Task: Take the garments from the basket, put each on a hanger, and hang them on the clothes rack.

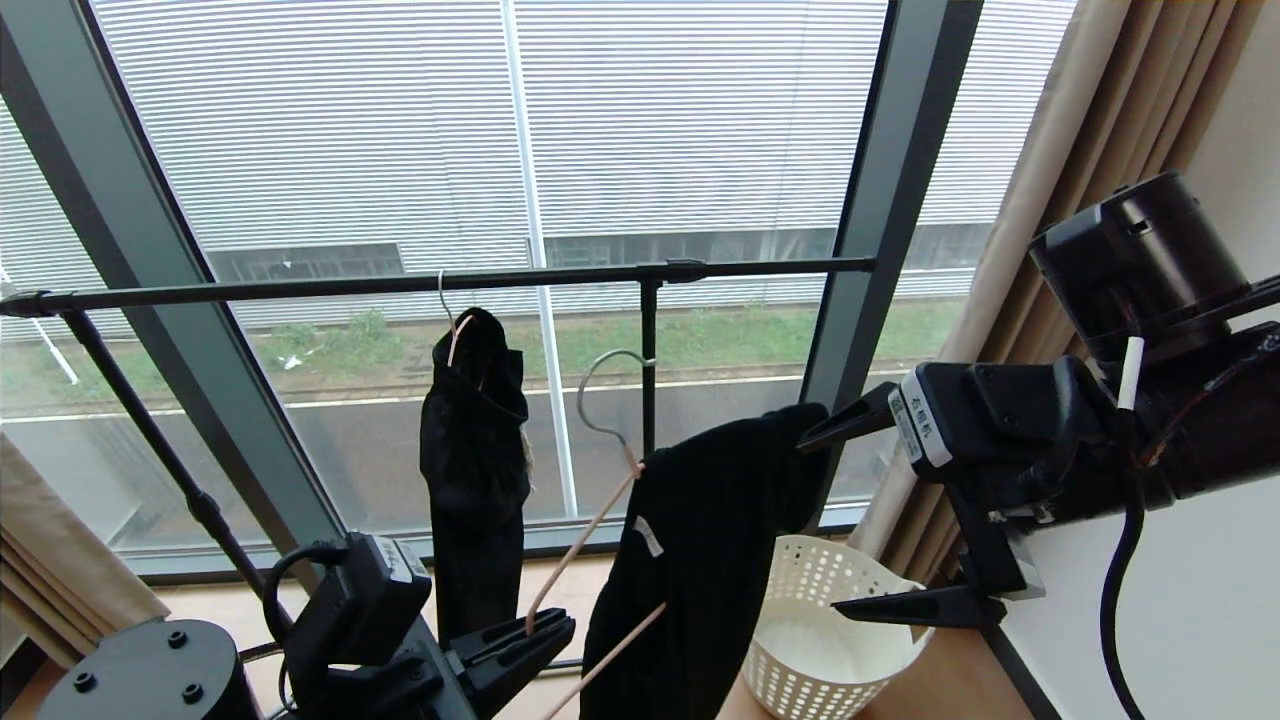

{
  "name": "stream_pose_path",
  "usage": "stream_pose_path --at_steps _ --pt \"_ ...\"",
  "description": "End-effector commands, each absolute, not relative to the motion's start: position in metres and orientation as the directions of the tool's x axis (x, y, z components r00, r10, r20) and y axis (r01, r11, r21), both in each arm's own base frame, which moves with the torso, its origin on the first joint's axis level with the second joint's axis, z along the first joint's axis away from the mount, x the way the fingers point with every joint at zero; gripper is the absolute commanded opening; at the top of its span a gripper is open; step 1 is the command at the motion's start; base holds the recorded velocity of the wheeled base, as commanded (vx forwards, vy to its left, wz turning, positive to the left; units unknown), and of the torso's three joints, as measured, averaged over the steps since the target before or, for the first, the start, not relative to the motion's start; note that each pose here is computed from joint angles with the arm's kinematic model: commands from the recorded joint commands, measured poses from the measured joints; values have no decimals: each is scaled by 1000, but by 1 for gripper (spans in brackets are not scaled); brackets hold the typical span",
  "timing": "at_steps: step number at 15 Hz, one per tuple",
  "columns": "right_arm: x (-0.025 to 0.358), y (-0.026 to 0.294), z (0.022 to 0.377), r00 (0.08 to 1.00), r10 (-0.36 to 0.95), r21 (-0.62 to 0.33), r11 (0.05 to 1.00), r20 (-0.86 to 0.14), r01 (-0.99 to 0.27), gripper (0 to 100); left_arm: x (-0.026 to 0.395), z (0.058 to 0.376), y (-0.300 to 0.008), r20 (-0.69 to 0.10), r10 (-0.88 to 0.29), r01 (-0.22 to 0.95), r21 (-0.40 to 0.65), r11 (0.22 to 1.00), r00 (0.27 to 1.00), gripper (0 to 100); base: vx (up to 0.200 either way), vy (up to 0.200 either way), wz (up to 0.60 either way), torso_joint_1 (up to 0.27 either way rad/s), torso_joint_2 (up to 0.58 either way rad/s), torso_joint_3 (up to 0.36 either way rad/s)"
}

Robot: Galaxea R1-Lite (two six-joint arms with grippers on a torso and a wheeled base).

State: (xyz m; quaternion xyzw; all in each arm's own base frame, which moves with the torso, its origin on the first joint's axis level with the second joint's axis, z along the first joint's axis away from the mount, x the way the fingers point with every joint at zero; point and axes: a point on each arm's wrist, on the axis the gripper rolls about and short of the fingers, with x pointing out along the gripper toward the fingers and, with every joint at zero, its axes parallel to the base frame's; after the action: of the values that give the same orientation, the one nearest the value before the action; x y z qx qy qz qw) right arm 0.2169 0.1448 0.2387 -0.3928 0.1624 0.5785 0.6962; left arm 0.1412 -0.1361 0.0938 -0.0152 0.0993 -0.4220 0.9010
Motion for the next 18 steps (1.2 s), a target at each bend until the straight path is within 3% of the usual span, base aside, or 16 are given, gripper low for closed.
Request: stream_pose_path --at_steps 1,2,4,7,12,18 --pt "236 147 237 244 665 -315 13 -706 -949 100 139 95 -138 -161 -785 784 -87 615 598 0 0 0 0 0 0 0" --pt "241 149 238 227 657 -304 -3 -719 -953 100 140 95 -136 -159 -819 828 -22 561 551 0 0 0 0 0 0 0" --pt "246 152 239 220 663 -298 -5 -716 -954 100 147 93 -130 -162 -825 839 31 544 541 0 0 0 0 0 0 0" --pt "254 158 228 186 661 -262 -17 -727 -965 100 152 91 -125 -174 -817 833 50 551 550 0 0 0 0 0 0 0" --pt "265 164 220 167 656 -242 -25 -736 -970 100 150 91 -126 -168 -863 878 41 477 477 0 0 0 0 0 0 0" --pt "264 171 213 138 649 -220 -45 -748 -975 100 150 91 -127 -168 -867 882 40 470 470 0 0 0 0 0 0 0"
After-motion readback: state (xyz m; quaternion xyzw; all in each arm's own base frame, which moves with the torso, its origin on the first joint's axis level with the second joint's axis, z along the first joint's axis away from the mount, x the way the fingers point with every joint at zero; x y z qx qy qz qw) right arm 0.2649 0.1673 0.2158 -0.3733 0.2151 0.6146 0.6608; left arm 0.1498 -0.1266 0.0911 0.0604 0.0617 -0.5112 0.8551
